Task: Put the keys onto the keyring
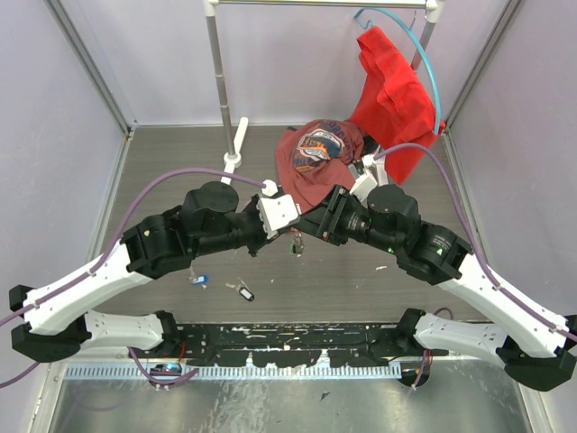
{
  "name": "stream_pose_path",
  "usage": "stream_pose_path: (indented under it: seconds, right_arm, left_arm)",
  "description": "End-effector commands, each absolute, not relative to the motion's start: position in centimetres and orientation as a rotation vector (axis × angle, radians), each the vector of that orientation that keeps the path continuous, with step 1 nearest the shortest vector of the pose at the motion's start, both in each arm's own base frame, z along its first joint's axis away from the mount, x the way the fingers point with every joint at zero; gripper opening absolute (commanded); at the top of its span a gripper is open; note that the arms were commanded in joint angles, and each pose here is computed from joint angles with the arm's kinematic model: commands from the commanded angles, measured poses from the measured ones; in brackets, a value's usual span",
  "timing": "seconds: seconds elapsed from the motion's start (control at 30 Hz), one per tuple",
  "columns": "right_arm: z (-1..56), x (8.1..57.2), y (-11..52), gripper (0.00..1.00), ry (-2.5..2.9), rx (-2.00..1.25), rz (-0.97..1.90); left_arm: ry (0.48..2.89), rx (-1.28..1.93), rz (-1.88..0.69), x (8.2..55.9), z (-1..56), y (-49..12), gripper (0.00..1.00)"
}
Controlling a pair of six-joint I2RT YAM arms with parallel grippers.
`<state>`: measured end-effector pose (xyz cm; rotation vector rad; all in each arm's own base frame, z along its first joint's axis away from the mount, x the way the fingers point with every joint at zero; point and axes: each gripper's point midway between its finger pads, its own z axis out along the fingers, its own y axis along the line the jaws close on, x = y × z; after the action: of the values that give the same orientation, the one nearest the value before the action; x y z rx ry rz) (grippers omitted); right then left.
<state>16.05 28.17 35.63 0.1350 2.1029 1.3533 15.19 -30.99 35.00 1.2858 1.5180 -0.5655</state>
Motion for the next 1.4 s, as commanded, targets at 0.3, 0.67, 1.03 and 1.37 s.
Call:
stream_pose_path:
  seconds: [0.3,0.67,1.03,1.37]
  right_arm:
    - [37.2,16.3,28.5,0.27,2.041,0.157,1.412]
    - [36.9,16.6,28.0,0.01,2.032,0.186,1.39]
    - [38.1,17.3,26.4,0.01,1.969,0.232,1.331]
    - [38.6,18.1,25.5,0.01,1.953,0.239,1.248]
  left_arm:
    - [1.457,1.262,-0.583,14.9,37.2,-31.2,0.0]
    - [1.451,1.249,-0.584,15.1,37.3,-31.3,0.0]
    - [1.464,1.188,-0.612,14.8,37.4,-30.5,0.43]
    - [1.548,1.089,-0.592,15.1,35.5,-28.5,0.45]
